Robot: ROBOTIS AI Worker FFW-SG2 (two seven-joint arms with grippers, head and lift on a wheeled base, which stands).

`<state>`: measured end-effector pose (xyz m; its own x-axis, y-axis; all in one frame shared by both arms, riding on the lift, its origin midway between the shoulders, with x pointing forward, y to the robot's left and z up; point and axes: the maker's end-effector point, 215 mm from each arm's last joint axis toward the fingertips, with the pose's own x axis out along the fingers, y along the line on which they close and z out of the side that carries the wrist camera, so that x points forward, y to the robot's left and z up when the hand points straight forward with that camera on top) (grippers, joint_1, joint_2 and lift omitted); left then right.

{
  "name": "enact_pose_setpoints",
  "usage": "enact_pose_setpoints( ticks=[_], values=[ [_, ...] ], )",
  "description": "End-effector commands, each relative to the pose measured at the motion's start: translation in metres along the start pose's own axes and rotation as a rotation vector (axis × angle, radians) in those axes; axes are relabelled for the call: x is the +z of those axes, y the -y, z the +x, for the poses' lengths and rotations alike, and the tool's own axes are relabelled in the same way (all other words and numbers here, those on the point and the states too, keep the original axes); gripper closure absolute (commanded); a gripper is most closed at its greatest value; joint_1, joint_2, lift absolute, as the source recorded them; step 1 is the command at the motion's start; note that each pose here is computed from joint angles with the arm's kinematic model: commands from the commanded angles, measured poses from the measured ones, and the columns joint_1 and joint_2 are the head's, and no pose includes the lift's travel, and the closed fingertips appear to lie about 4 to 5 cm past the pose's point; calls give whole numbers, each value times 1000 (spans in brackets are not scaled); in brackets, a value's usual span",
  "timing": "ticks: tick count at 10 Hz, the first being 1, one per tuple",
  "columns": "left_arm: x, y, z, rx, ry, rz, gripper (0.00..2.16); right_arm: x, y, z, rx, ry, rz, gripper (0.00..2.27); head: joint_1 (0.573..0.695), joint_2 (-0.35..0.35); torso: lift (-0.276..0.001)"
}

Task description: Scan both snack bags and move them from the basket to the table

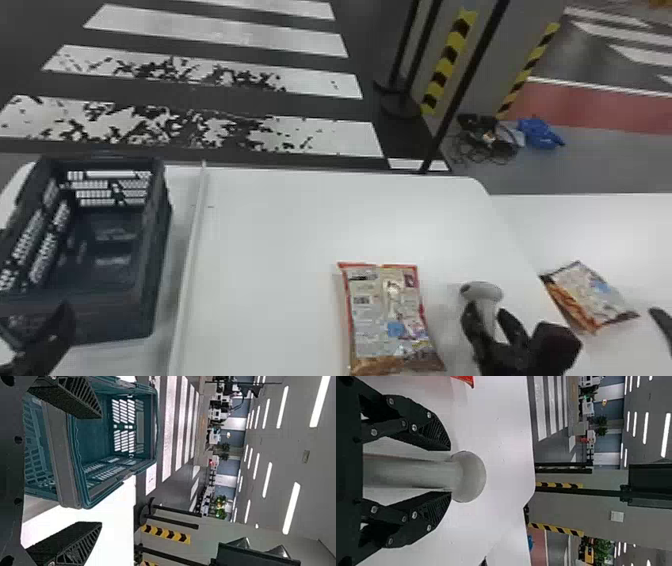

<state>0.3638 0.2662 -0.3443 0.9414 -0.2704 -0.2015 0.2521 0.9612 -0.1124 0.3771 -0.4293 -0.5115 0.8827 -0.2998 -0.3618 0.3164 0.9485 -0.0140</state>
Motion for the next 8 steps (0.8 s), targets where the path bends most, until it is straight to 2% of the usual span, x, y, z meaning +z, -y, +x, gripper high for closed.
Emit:
enact_pose_setpoints(
  ticks=[1, 3, 6, 7, 8],
  values=[
    [0, 2, 0, -4, 0, 0, 29, 1, 1, -4, -3, 9, -8, 19, 695, -247, -98],
    [2, 3, 0, -8, 4, 2, 29, 24, -7, -25, 25, 63, -26, 43, 695, -254, -98],
    [3, 5, 1, -12, 4, 2, 29, 64, -65, -73, 149, 119, -8, 63, 695, -204, -98],
    [2, 5, -1, -13, 1, 4, 29, 67, -87, -83, 214, 104, -9, 63, 695, -188, -98],
    [1, 3, -2, -9, -2, 6, 29, 41, -107, -83, 291, -8, 2, 63, 695, -141, -98]
  ],
)
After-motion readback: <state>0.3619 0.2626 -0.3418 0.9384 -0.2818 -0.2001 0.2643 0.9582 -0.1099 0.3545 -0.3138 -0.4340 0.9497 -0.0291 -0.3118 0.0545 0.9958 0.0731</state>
